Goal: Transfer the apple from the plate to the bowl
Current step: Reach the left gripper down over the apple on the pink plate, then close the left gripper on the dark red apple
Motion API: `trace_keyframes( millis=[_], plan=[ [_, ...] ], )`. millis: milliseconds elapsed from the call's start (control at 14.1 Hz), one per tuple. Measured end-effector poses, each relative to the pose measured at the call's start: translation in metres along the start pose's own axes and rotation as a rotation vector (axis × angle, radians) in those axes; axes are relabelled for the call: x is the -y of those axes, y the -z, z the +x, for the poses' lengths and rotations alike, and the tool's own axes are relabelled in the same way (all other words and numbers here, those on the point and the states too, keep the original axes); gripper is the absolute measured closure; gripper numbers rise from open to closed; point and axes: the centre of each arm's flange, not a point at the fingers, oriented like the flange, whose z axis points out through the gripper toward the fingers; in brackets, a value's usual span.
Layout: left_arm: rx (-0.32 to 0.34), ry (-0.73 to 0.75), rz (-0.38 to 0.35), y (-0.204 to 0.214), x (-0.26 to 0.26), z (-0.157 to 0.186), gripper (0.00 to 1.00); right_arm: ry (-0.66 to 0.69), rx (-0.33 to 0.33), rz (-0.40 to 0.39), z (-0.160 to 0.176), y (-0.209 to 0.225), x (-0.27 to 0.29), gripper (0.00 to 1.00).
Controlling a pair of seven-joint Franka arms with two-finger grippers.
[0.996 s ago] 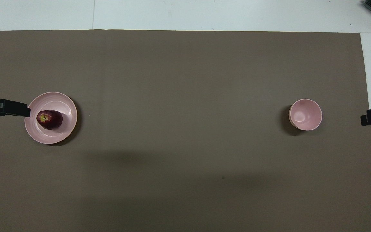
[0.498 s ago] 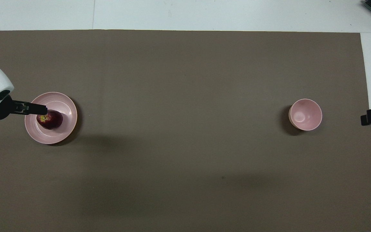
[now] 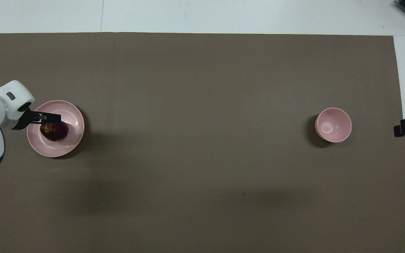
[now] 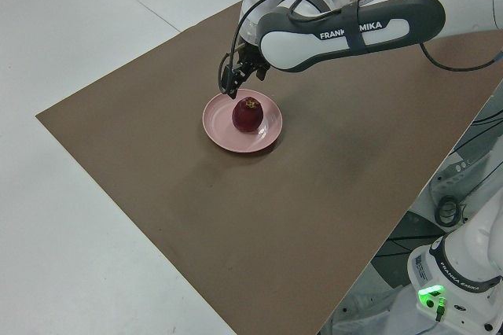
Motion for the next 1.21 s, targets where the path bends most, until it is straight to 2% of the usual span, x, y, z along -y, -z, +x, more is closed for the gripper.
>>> trace_keyframes(
  millis=[427, 925, 1067, 1209],
  plan=[
    [-0.009, 0.014, 0.010, -0.049, 0.007, -0.020, 0.00, 0.000, 0.000, 0.000, 0.000, 0.000, 0.000, 0.00],
    [-0.016, 0.014, 0.014, -0.056, 0.013, -0.025, 0.00, 0.000, 0.000, 0.000, 0.000, 0.000, 0.000, 0.00],
    [-0.021, 0.015, 0.015, -0.057, 0.013, -0.025, 0.19, 0.000, 0.000, 0.000, 0.000, 0.000, 0.000, 0.00],
    [-0.023, 0.015, 0.015, -0.056, 0.013, -0.025, 0.19, 0.000, 0.000, 0.000, 0.000, 0.000, 0.000, 0.00]
  ],
)
